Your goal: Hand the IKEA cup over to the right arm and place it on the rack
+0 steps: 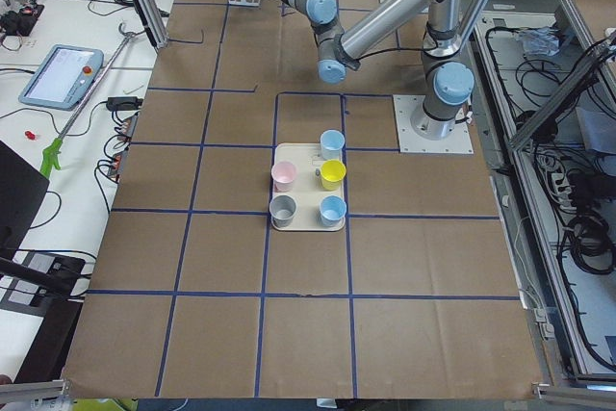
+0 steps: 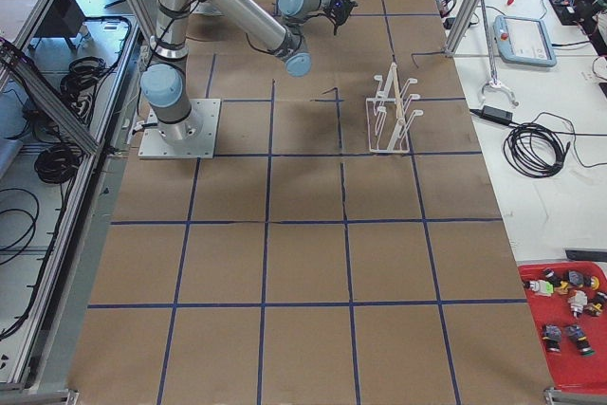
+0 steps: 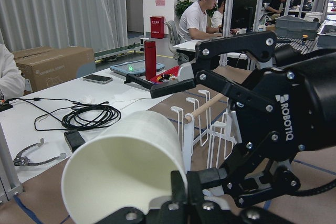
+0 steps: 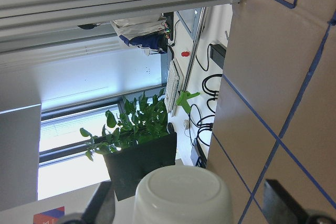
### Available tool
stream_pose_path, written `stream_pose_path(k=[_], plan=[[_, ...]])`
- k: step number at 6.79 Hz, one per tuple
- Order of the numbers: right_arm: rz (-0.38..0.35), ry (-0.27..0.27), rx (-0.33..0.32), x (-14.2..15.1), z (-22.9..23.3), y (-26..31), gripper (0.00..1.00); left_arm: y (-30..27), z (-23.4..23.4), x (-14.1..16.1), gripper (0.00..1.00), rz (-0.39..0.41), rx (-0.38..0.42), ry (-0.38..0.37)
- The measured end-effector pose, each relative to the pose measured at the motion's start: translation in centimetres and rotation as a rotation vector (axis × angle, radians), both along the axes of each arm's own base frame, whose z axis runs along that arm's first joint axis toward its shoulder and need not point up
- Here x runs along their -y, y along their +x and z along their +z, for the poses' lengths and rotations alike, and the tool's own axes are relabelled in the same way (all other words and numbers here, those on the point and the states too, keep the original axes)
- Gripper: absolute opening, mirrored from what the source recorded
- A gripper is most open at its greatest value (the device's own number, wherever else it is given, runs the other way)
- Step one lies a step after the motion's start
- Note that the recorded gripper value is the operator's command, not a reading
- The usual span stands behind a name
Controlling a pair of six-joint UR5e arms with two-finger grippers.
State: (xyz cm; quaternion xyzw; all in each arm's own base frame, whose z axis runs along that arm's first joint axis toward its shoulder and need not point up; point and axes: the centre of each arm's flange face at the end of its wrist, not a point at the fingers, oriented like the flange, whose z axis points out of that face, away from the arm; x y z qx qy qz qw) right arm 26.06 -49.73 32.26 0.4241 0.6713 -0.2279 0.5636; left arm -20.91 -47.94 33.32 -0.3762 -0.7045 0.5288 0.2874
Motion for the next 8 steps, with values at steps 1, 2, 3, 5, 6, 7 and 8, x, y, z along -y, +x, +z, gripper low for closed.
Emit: stream_pose_path(k=[1,2,3,5,6,7,8], plan=[[0.009,-0.006,0.0,0.4,0.2,0.7,1.0,0.0,0.0,0.0,0.0,-0.001,0.0,0.0],[0.015,-0.01,0.0,0.6,0.2,1.3,1.0,-0.1,0.0,-0.1,0.0,-0.001,0.0,0.001],[0.02,-0.011,-0.001,0.7,0.2,1.7,1.0,-0.1,0.0,-0.1,0.0,-0.001,0.0,0.001],[0.029,-0.01,-0.001,0.8,0.0,2.2,0.99,-0.1,0.0,-0.1,0.0,-0.001,-0.001,0.002],[0.03,-0.01,0.0,0.9,-0.1,2.3,0.85,-0.1,0.0,-0.1,0.0,-0.001,-0.002,0.002],[0.032,-0.008,0.003,0.9,-0.1,2.3,0.66,-0.1,0.0,-0.1,0.0,0.0,-0.002,0.002],[0.037,-0.008,0.007,0.9,-0.1,2.4,0.57,-0.1,0.0,-0.1,0.0,0.0,-0.001,0.002]])
